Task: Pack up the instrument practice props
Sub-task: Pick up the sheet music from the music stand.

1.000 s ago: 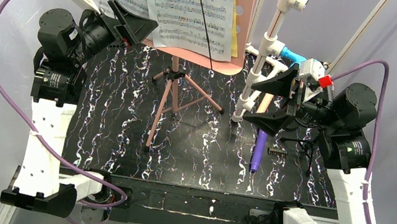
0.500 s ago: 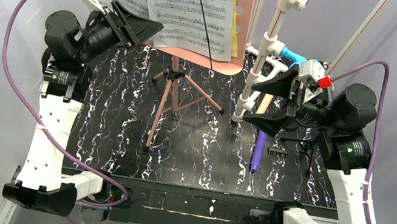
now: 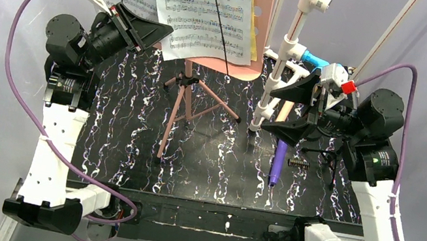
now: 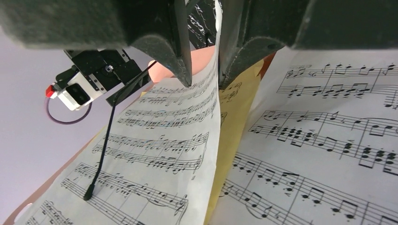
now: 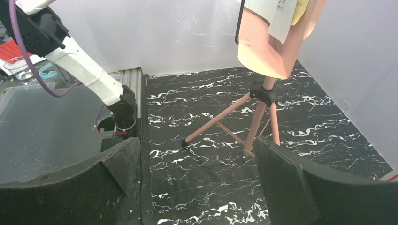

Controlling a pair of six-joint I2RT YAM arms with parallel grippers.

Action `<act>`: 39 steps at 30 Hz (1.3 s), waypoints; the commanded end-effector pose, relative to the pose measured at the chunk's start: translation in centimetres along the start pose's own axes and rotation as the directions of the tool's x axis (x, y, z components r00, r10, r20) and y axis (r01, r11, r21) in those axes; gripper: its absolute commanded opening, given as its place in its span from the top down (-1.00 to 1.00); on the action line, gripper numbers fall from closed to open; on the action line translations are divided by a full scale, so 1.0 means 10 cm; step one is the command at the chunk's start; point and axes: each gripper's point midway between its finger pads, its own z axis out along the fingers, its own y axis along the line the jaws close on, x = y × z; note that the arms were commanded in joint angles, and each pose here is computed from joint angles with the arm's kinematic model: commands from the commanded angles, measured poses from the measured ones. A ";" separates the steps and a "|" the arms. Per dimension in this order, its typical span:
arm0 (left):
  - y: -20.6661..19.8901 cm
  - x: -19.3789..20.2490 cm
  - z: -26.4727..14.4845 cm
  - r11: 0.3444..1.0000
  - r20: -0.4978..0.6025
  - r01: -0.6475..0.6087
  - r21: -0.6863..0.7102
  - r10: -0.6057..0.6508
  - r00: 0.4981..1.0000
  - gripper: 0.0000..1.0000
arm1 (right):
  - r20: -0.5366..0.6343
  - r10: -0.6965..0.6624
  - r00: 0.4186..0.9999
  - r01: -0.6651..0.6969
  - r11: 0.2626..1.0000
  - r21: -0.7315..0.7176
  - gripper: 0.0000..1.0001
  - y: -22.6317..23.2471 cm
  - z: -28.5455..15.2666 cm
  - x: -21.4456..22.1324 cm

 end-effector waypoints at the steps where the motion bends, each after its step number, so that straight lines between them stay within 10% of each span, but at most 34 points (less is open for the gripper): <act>1: -0.28 -0.07 -0.08 0.995 0.023 -0.047 0.083 0.045 0.999 0.51 | 0.012 -0.017 1.000 0.017 1.000 0.004 -1.00 -0.01 0.02 -0.06; 4: -0.35 -0.10 -0.10 0.993 0.033 -0.057 0.100 0.054 0.998 0.52 | 0.011 -0.017 1.000 0.016 1.000 0.005 -1.00 -0.02 0.02 -0.06; 9: -0.21 -0.09 -0.02 0.997 0.024 -0.014 0.077 0.012 1.000 -0.16 | 0.017 -0.015 1.000 0.015 1.000 0.010 -1.00 -0.01 0.01 -0.08; 13: -0.19 -0.08 0.01 0.995 0.014 -0.007 0.095 0.006 1.000 -0.15 | 0.014 -0.007 1.000 0.007 1.000 0.016 -1.00 -0.02 0.01 -0.06; 16: -0.16 -0.07 0.06 0.995 0.002 0.001 0.104 -0.001 1.000 0.02 | 0.014 -0.005 1.000 0.004 1.000 0.017 -1.00 -0.04 0.02 -0.06; 21: -0.16 -0.06 0.06 0.992 -0.004 -0.044 0.117 0.044 0.999 1.00 | 0.013 -0.004 1.000 0.004 1.000 0.021 -1.00 -0.04 0.02 -0.06; 39: -0.08 -0.28 -0.19 0.982 0.161 -0.173 -0.081 0.184 0.970 1.00 | 0.007 0.005 1.000 -0.006 1.000 0.026 -1.00 -0.06 0.02 -0.04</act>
